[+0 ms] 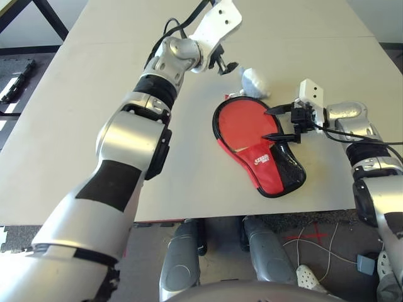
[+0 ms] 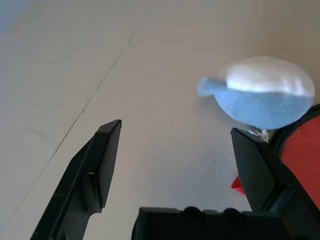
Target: Store the ping-pong paddle in its case and zip it.
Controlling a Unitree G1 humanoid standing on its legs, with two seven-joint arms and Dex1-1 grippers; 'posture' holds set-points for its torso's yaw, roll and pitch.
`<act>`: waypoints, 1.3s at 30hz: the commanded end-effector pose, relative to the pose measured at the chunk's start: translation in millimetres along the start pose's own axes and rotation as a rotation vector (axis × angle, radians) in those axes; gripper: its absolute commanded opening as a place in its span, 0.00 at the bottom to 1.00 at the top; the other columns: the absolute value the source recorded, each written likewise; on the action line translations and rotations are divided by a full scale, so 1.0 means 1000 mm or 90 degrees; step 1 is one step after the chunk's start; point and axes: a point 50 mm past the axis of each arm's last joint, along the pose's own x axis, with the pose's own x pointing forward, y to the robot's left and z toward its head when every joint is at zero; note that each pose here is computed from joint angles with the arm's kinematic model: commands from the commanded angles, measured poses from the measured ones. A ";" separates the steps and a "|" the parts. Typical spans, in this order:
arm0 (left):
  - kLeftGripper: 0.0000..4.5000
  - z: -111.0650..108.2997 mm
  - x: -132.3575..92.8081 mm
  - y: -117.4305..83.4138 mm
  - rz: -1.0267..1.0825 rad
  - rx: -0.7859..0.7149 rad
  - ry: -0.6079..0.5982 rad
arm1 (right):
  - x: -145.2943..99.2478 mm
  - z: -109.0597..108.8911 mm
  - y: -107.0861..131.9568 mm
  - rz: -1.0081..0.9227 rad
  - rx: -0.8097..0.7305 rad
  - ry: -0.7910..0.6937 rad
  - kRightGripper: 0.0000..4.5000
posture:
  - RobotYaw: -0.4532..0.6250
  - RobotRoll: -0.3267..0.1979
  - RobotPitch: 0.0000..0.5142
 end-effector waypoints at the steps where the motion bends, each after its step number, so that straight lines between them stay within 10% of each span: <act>1: 0.99 -0.009 -0.002 -0.004 -0.016 0.001 0.003 | 0.015 -0.037 0.023 0.054 0.069 0.082 1.00 | 0.41 0.62 0.52; 21: 0.99 -0.044 -0.074 -0.067 -0.292 -0.084 -0.060 | 0.015 -0.036 0.022 0.056 0.070 0.085 1.00 | 0.43 0.62 0.53; 39: 0.99 -0.059 -0.045 -0.116 -0.309 -0.161 0.000 | 0.015 -0.033 0.019 0.055 0.065 0.086 1.00 | 0.42 0.62 0.50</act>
